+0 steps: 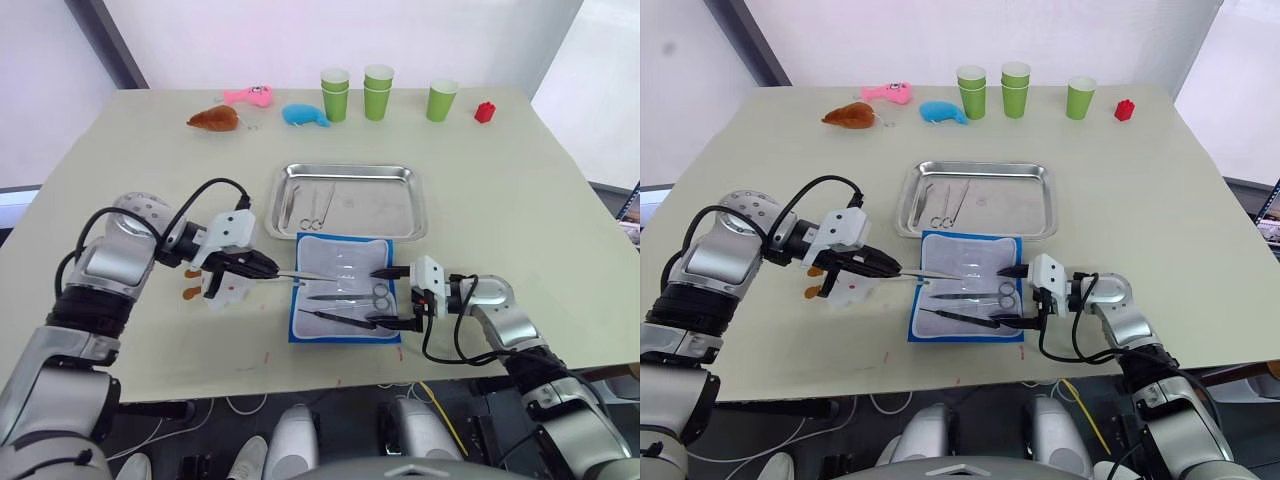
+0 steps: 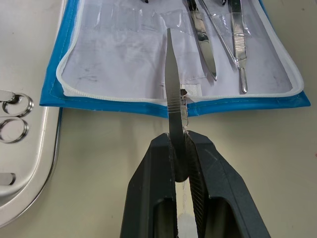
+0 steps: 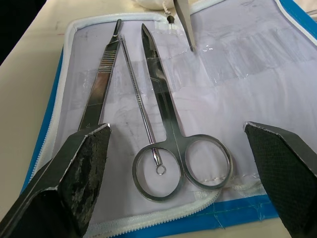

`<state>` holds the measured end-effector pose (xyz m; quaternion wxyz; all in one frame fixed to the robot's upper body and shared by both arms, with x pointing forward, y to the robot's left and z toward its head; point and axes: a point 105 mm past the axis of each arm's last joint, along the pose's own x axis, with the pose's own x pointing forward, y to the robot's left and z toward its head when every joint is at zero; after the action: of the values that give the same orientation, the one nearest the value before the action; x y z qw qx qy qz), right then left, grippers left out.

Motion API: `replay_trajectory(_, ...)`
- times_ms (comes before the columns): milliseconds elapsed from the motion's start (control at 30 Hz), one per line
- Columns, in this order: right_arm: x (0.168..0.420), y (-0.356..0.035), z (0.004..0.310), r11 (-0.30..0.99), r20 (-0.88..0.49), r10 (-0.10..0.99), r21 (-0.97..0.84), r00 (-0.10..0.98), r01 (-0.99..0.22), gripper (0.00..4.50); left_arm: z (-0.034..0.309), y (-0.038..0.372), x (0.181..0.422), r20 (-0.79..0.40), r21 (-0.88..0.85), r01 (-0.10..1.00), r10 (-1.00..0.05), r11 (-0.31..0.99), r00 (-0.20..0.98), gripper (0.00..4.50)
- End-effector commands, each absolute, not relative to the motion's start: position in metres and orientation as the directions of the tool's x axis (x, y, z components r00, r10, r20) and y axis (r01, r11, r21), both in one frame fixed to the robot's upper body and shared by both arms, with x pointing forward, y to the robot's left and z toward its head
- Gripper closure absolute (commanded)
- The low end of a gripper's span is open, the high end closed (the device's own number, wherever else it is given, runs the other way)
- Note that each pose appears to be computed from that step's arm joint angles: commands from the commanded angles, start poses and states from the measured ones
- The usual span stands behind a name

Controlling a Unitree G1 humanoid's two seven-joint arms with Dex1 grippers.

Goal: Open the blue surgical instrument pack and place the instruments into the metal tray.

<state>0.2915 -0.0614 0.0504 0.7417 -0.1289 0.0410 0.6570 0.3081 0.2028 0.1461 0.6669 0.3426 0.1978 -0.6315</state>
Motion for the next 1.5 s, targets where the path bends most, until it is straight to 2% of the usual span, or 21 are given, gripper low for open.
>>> replay_trajectory(33,0.270,-0.066,0.006,0.078,-0.341,0.937,0.013,0.069,-0.997,0.00,0.158,0.205,0.300,-0.704,0.200,0.977,-0.704,-0.077,0.089,4.45)
replay_trajectory(200,0.269,-0.065,0.006,0.078,-0.337,0.939,0.014,0.069,-0.997,0.00,0.164,0.215,0.295,-0.736,0.176,0.982,-0.671,-0.069,0.084,4.45)
replay_trajectory(367,0.270,-0.064,0.006,0.078,-0.337,0.939,0.013,0.069,-0.997,0.00,0.176,0.211,0.305,-0.684,0.208,0.978,-0.718,-0.018,0.132,4.45)
replay_trajectory(567,0.269,-0.064,0.006,0.075,-0.339,0.939,0.013,0.067,-0.997,0.00,0.194,0.178,0.333,-0.457,0.289,0.936,-0.830,0.203,0.321,4.45)
replay_trajectory(700,0.270,-0.064,0.006,0.076,-0.340,0.938,0.012,0.067,-0.997,0.00,0.203,0.156,0.353,-0.292,0.258,0.876,-0.832,0.407,0.473,4.45)
replay_trajectory(800,0.270,-0.065,0.005,0.077,-0.341,0.938,0.012,0.068,-0.997,0.00,0.204,0.140,0.369,-0.194,0.223,0.791,-0.769,0.569,0.609,4.45)
replay_trajectory(933,0.269,-0.065,0.005,0.077,-0.342,0.937,0.012,0.068,-0.997,0.00,0.205,0.124,0.383,-0.116,0.186,0.674,-0.665,0.715,0.738,4.45)
replay_trajectory(1133,0.271,-0.064,0.006,0.074,-0.342,0.937,0.008,0.067,-0.997,0.00,0.192,0.099,0.398,-0.109,0.078,0.556,-0.547,0.827,0.830,4.45)
replay_trajectory(1267,0.271,-0.065,0.006,0.075,-0.343,0.937,0.007,0.068,-0.997,0.00,0.177,0.088,0.412,-0.120,-0.012,0.436,-0.434,0.900,0.893,4.45)
replay_trajectory(1500,0.272,-0.065,0.006,0.075,-0.345,0.936,0.008,0.068,-0.997,0.00,0.152,0.075,0.418,-0.194,-0.019,0.340,-0.337,0.940,0.921,4.45)
